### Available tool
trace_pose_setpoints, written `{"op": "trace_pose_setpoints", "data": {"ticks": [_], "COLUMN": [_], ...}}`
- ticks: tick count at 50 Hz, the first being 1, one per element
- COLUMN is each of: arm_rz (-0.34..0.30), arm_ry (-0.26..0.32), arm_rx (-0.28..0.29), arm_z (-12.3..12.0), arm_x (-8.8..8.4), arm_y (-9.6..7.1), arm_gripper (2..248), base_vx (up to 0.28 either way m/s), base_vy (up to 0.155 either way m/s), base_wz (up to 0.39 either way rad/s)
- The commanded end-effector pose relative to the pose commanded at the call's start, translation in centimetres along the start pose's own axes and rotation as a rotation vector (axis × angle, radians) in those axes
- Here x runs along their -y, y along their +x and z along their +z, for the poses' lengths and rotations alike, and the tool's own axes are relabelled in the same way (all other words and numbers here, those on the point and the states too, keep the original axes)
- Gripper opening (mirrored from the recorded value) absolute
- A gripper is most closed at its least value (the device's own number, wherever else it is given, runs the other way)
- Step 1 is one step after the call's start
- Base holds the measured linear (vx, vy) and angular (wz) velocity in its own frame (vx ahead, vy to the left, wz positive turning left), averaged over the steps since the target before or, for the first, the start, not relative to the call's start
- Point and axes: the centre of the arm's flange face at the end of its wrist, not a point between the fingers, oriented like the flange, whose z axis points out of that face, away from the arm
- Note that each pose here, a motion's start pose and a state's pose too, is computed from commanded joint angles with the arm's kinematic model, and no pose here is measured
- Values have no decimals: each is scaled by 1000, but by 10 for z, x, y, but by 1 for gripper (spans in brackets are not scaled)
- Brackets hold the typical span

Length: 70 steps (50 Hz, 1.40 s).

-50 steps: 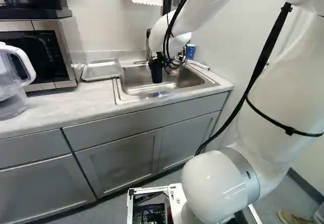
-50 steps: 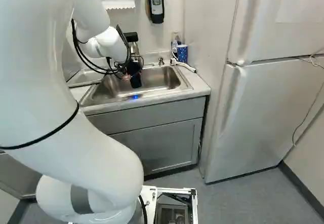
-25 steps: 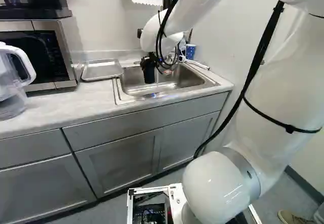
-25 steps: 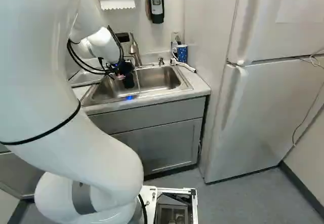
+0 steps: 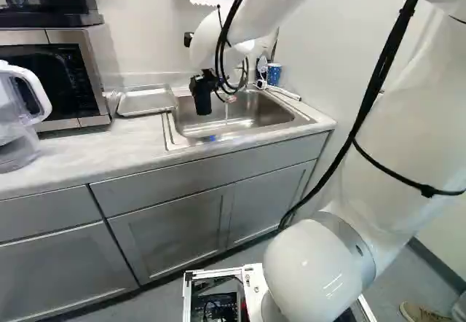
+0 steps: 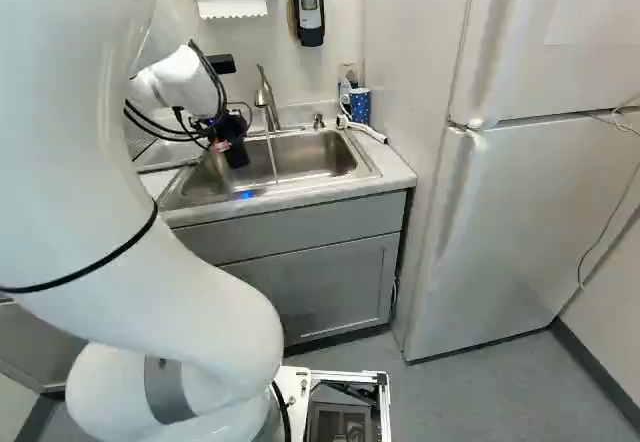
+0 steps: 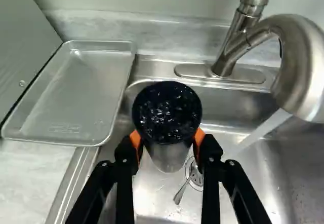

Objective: Rinse the cup and place it in the tray

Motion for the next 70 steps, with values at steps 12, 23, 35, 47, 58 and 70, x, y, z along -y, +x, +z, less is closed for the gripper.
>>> {"op": "trace_pose_setpoints", "data": {"ticks": [12,23,35,47,58,70], "arm_rz": [-16,-17,-17,-16,-16,-15], "arm_ry": [20,21,20,19,19,18], "arm_rx": [-29,-54,-82,-112,-146,-178], "arm_z": [-7,-17,-28,-39,-49,-60], "arm_x": [13,13,13,12,12,11], "arm_y": [13,21,30,39,47,56], "arm_gripper": [120,120,120,120,120,120], "base_vx": [0,0,0,0,0,0], "base_vy": [0,0,0,0,0,0], "base_wz": [0,0,0,0,0,0]}}
